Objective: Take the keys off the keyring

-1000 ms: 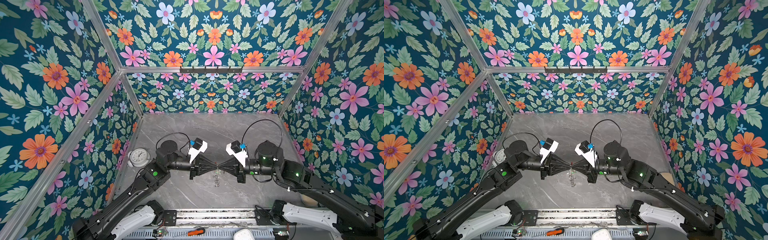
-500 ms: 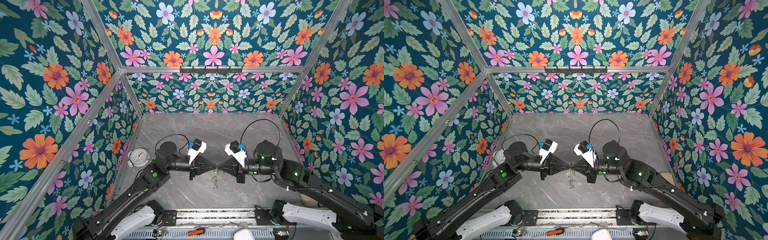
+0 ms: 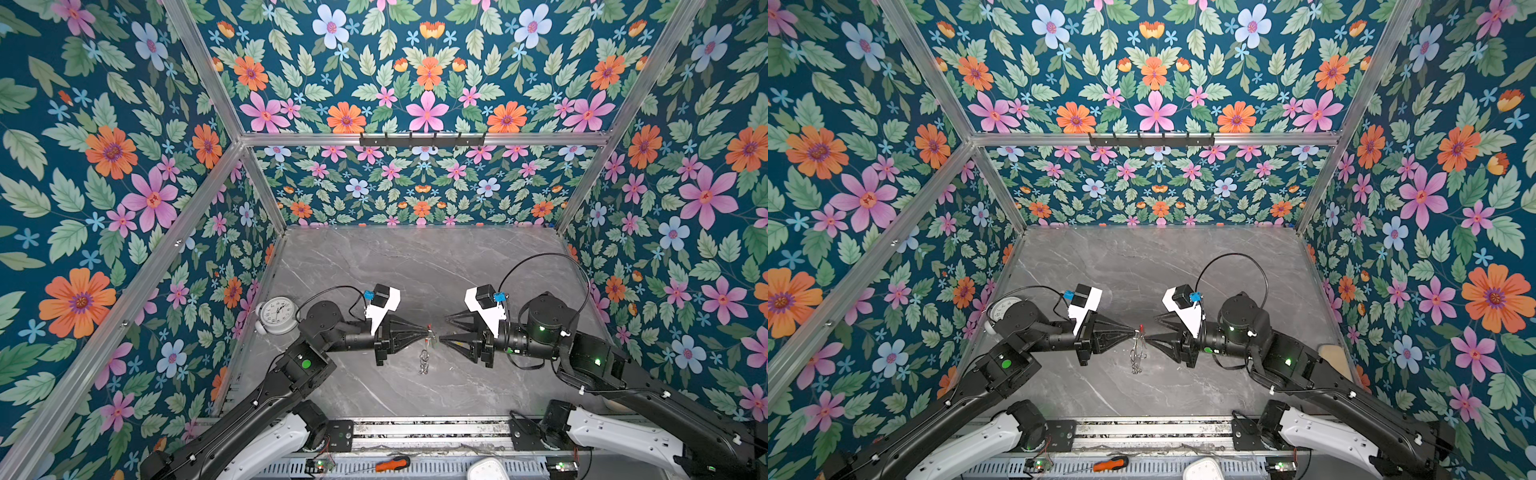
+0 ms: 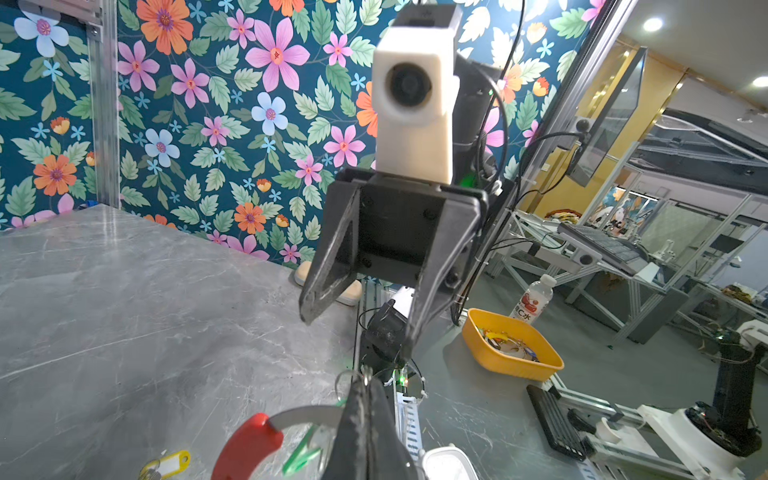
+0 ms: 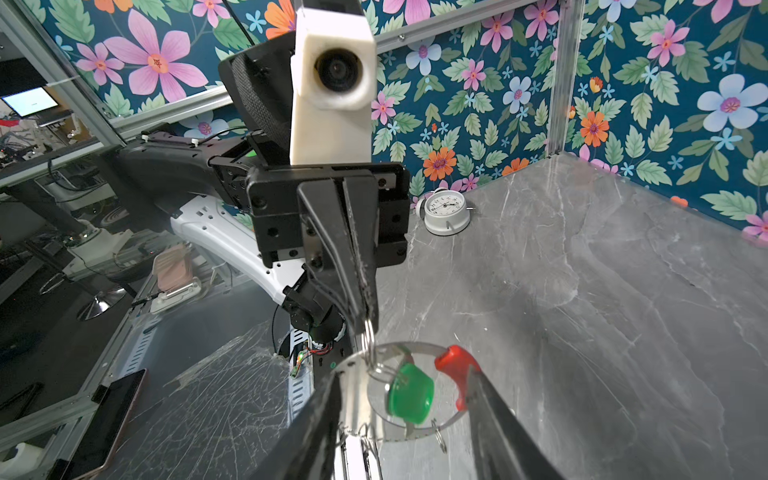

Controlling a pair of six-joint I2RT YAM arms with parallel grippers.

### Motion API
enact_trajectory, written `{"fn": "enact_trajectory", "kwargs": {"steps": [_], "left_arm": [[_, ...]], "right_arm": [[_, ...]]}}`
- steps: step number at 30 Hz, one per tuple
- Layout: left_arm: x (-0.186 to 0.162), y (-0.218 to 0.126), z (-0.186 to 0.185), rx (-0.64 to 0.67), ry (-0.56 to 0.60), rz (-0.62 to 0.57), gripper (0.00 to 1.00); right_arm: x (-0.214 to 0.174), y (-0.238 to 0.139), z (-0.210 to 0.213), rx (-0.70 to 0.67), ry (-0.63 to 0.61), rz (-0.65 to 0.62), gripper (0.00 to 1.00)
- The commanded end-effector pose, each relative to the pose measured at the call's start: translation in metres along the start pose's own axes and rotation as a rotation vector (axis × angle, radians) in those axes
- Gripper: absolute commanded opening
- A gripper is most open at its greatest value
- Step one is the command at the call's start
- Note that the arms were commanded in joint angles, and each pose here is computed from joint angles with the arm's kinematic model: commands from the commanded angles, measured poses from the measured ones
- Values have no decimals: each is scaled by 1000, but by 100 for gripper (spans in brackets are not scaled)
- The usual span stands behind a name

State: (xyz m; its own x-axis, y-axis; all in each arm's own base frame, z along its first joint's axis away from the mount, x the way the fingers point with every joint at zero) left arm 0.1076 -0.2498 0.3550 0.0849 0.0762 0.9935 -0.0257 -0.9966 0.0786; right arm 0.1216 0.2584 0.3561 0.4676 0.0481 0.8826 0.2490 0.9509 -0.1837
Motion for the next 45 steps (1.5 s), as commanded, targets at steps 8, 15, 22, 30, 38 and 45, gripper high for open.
{"fn": "enact_trajectory", "kwargs": {"steps": [8,15,22,30,38,45], "left_arm": [[17,-1,-6,-26,42,-66,0],[18,-1,-6,-28,38,-79,0],[20,-1,-6,-33,37,-85,0],[20,-1,-6,-25,38,-90,0],[22,-3,-3,7,40,-104,0],[26,-8,2,69,42,-153,0]], "right_arm": [[-13,8,5,89,-14,23,60],[-11,15,5,104,-10,38,54],[-7,23,3,95,-8,45,40],[-6,25,2,93,-7,52,16],[-8,26,2,95,-10,73,0],[-13,28,3,102,-13,105,0]]}}
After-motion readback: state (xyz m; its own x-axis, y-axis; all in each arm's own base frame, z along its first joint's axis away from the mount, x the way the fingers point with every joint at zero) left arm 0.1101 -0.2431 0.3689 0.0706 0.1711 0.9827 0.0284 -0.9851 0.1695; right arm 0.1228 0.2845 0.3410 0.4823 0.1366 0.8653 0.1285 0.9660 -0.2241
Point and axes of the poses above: each gripper's point midway between its finger pads, its own y axis out along the fingers, its own z axis along the line the jaws close on, x = y × z, the point moved 3 cm from there along -y, back along the fingers, and after that the axes turned 13 degrees about y, right-handed, at the moved point
